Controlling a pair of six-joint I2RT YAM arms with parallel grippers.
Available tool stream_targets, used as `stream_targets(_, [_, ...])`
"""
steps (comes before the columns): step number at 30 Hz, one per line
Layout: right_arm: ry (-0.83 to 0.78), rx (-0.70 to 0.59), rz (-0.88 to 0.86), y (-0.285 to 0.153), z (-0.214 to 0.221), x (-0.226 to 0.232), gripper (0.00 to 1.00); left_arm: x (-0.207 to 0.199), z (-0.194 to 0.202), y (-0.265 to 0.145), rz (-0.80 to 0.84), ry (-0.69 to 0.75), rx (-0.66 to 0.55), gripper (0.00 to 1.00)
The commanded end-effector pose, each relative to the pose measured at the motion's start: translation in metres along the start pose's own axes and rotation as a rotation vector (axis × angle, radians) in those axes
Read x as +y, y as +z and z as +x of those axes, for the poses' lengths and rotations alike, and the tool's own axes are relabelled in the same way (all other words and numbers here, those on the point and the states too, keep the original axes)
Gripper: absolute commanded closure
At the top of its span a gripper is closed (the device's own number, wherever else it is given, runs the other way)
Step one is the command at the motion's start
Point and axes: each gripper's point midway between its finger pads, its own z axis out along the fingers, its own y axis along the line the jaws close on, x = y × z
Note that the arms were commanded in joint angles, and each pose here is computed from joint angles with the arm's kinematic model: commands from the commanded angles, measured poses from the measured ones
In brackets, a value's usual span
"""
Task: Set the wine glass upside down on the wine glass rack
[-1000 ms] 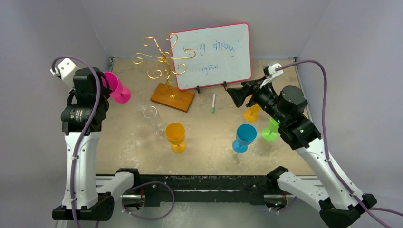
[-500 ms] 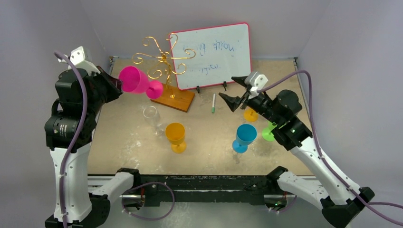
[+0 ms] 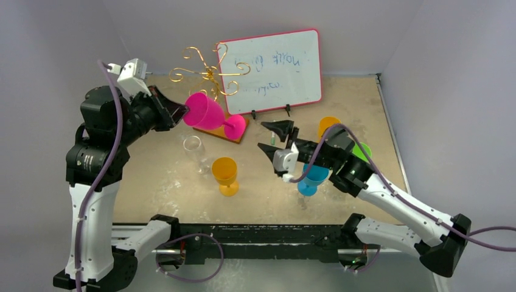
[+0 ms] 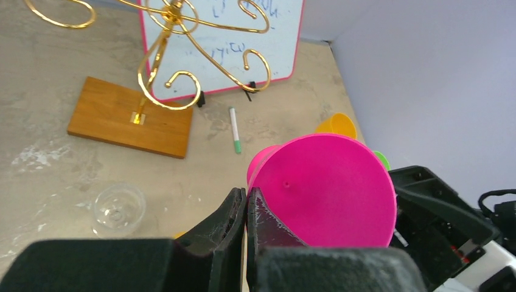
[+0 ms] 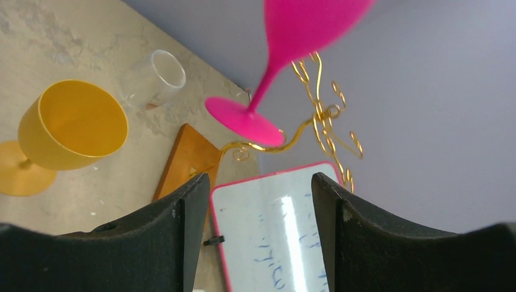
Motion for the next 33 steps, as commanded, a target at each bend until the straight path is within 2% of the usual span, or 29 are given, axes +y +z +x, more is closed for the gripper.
stream_targets(1, [-0.312, 0.011, 0.021, 0.014, -0.009, -0.006, 0.36, -0.025, 0.0, 0.006, 0.137, -0.005, 0.021, 1.0])
stream_targets(5, [-0.395, 0.029, -0.011, 0.028, -0.009, 0.001, 0.38, -0.024, 0.006, 0.011, 0.142, -0.014, 0.043, 1.0])
stream_targets(16, [-0.498, 0.134, -0.091, 0.044, 0.011, 0.021, 0.47, -0.026, 0.011, 0.012, 0.154, -0.016, 0.067, 1.0])
stream_targets(20, [-0.531, 0.151, -0.068, 0.046, 0.011, 0.016, 0.64, -0.026, 0.013, 0.012, 0.156, -0.012, 0.075, 1.0])
stream_targets(27, [-0.576, 0.155, -0.023, 0.044, 0.005, 0.003, 0.99, -0.027, 0.015, 0.013, 0.165, -0.01, 0.086, 1.0])
stream_targets(29, [-0.584, 0.156, -0.022, 0.043, 0.004, 0.002, 1.0, -0.027, 0.014, 0.013, 0.165, -0.005, 0.082, 1.0])
stream_targets(30, [-0.587, 0.154, -0.02, 0.042, 0.003, 0.002, 1.0, -0.027, 0.013, 0.012, 0.162, -0.002, 0.077, 0.96])
stream_targets(33, [-0.587, 0.15, -0.016, 0.04, 0.0, 0.001, 1.0, -0.021, 0.007, 0.012, 0.12, 0.007, 0.047, 0.74])
